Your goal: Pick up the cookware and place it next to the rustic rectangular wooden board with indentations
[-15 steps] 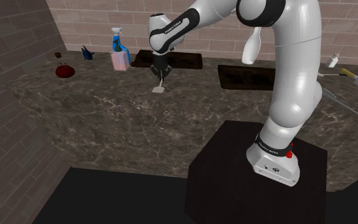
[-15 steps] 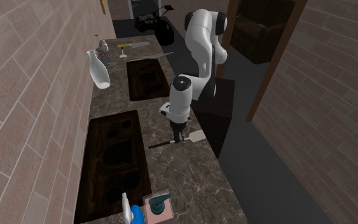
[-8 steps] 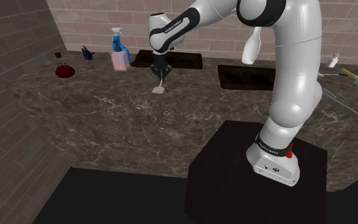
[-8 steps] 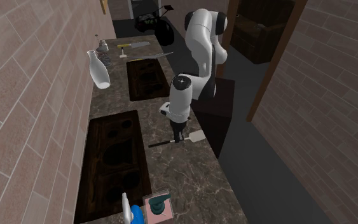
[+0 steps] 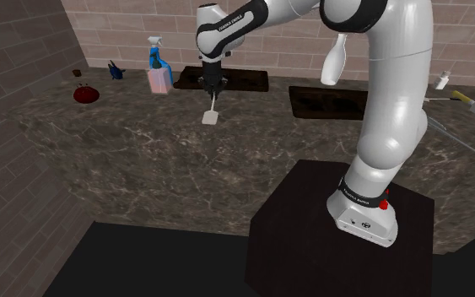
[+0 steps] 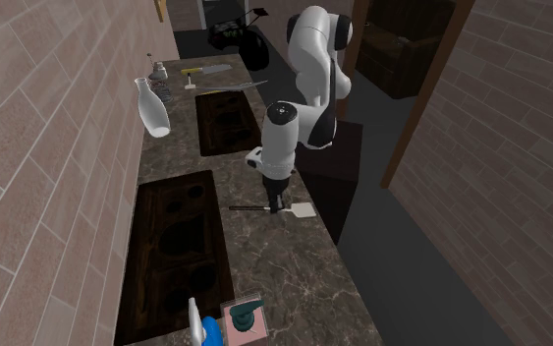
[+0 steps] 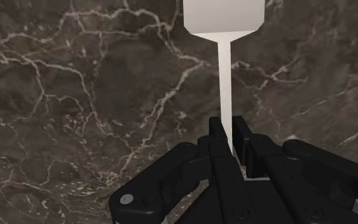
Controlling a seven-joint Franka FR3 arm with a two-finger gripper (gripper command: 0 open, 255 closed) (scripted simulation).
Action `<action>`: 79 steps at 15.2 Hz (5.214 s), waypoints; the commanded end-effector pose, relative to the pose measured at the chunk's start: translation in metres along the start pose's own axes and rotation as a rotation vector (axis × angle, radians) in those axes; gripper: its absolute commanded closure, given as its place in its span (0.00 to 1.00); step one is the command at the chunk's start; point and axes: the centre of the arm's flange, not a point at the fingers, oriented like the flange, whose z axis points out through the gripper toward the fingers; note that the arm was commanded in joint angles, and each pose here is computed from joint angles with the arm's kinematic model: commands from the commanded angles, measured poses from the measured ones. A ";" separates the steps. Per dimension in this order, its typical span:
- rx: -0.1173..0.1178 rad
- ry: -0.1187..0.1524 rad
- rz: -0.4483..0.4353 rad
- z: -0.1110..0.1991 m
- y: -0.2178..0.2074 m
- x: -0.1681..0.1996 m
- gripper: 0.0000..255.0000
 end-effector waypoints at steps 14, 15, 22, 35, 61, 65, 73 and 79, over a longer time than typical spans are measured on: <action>0.000 0.000 0.000 -0.073 0.013 0.004 1.00; 0.000 0.000 0.000 -0.074 0.026 0.001 1.00; 0.000 0.000 0.000 -0.075 0.117 -0.014 1.00; 0.000 0.000 0.000 -0.077 0.280 -0.043 1.00; 0.000 0.000 0.000 0.026 0.280 -0.049 1.00; 0.000 0.000 0.000 0.026 0.280 -0.049 0.00; 0.000 0.000 0.000 -0.024 0.280 -0.049 0.00; 0.000 0.000 0.000 -0.024 0.280 -0.049 0.00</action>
